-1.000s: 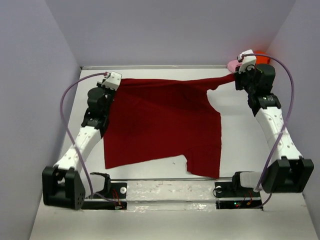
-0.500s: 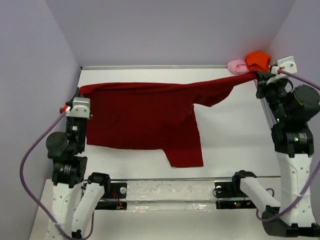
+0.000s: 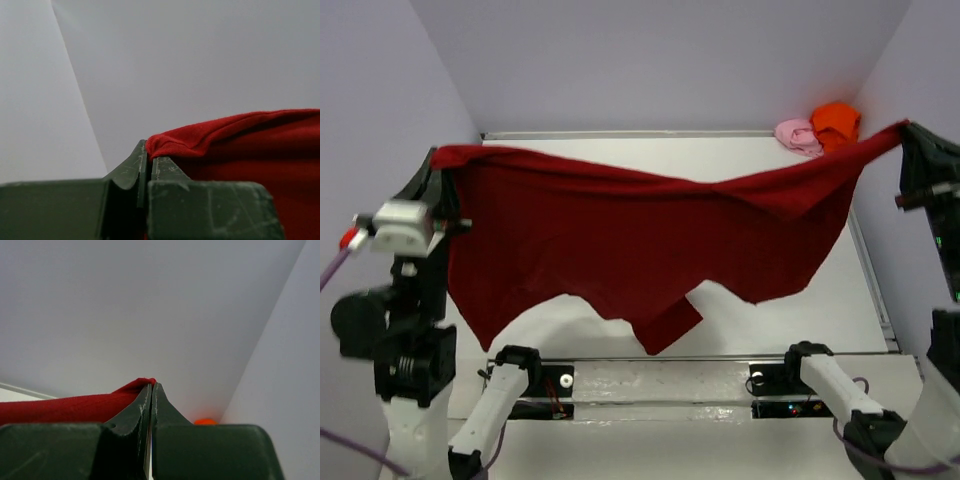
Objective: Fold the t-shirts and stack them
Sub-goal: Flatten the tshirt out
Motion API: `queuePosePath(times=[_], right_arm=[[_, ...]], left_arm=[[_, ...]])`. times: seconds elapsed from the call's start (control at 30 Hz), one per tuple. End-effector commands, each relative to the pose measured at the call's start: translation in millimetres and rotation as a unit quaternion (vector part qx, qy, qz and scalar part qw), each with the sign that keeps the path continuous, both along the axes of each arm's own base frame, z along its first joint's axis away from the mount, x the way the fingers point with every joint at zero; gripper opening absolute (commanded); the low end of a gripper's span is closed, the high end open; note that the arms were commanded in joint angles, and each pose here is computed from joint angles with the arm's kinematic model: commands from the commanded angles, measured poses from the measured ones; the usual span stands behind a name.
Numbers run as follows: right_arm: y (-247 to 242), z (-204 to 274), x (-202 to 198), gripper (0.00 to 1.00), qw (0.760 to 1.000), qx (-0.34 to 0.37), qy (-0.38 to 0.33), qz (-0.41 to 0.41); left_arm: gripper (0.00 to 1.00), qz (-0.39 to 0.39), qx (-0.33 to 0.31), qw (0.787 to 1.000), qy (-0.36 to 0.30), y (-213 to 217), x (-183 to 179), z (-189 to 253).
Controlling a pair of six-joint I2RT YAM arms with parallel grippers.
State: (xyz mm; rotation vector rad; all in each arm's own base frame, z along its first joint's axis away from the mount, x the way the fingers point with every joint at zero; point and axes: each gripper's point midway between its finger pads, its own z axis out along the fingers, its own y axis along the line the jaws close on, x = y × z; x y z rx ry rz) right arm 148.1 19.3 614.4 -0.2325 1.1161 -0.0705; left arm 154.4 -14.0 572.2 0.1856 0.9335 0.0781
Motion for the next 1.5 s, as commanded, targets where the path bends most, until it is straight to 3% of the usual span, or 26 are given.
queuePosePath(times=[0.0,0.07,0.1,0.13,0.17,0.23,0.3,0.37,0.47,0.53,0.63,0.7,0.73,0.97,1.0,1.03,1.1,1.27,1.4,1.47], right_arm=[[-4,-36,152,0.00,0.992,0.034,0.125,-0.005],[-6,-39,197,0.00,0.989,0.034,0.142,-0.008],[-7,-45,242,0.00,0.986,0.035,0.160,-0.011],[-11,-51,266,0.00,0.985,0.033,0.168,-0.020],[-16,-64,310,0.00,0.982,0.030,0.184,-0.033],[-24,-88,352,0.00,0.977,0.018,0.207,-0.056],[-35,-118,402,0.00,0.972,0.001,0.221,-0.085],[-45,-135,424,0.00,0.968,-0.007,0.225,-0.112],[-49,-141,429,0.00,0.968,-0.002,0.225,-0.112],[-48,-110,403,0.00,0.975,0.010,0.199,-0.097],[-34,-102,377,0.00,0.978,0.009,0.197,-0.063],[-27,-88,336,0.00,0.981,0.008,0.187,-0.045],[-23,-58,298,0.00,0.988,0.007,0.152,-0.039],[-12,-101,194,0.00,0.985,-0.001,0.174,-0.019],[-11,-91,160,0.00,0.989,-0.001,0.147,-0.019],[-11,-118,155,0.00,0.985,-0.001,0.173,-0.019],[-10,-128,114,0.00,0.986,-0.001,0.165,-0.019],[-9,-98,35,0.00,0.994,-0.003,0.108,-0.024],[-5,-46,4,0.00,0.998,0.006,0.065,-0.014],[-3,-34,24,0.00,0.997,0.013,0.077,-0.006]], left_arm=[[0.00,0.018,0.000,0.995,0.099,-10,124,-30],[0.00,0.030,0.003,0.994,0.109,-8,157,-33],[0.00,0.034,0.002,0.990,0.137,-7,195,-50],[0.00,0.007,0.006,0.989,0.148,-12,212,-57],[0.00,0.021,0.004,0.986,0.168,3,247,-70],[0.00,0.040,-0.003,0.978,0.206,29,294,-96],[0.00,0.063,0.003,0.974,0.215,43,318,-112],[0.00,0.092,0.007,0.969,0.227,59,338,-133],[0.00,0.102,0.007,0.969,0.224,73,340,-136],[0.00,0.106,0.014,0.972,0.210,76,330,-129],[0.00,0.100,0.019,0.977,0.190,72,299,-112],[0.00,0.090,0.022,0.981,0.172,63,268,-97],[0.00,0.083,0.026,0.984,0.154,57,244,-86],[0.00,0.029,0.042,0.989,0.138,21,141,-97],[0.00,0.023,0.045,0.987,0.152,18,132,-107],[0.00,0.014,0.055,0.989,0.139,11,110,-108],[0.00,0.001,0.064,0.987,0.145,3,89,-119],[0.00,-0.031,0.078,0.989,0.119,-19,26,-112],[0.00,-0.054,0.062,0.992,0.098,-28,12,-77],[0.00,-0.067,0.045,0.992,0.097,-28,28,-59]])
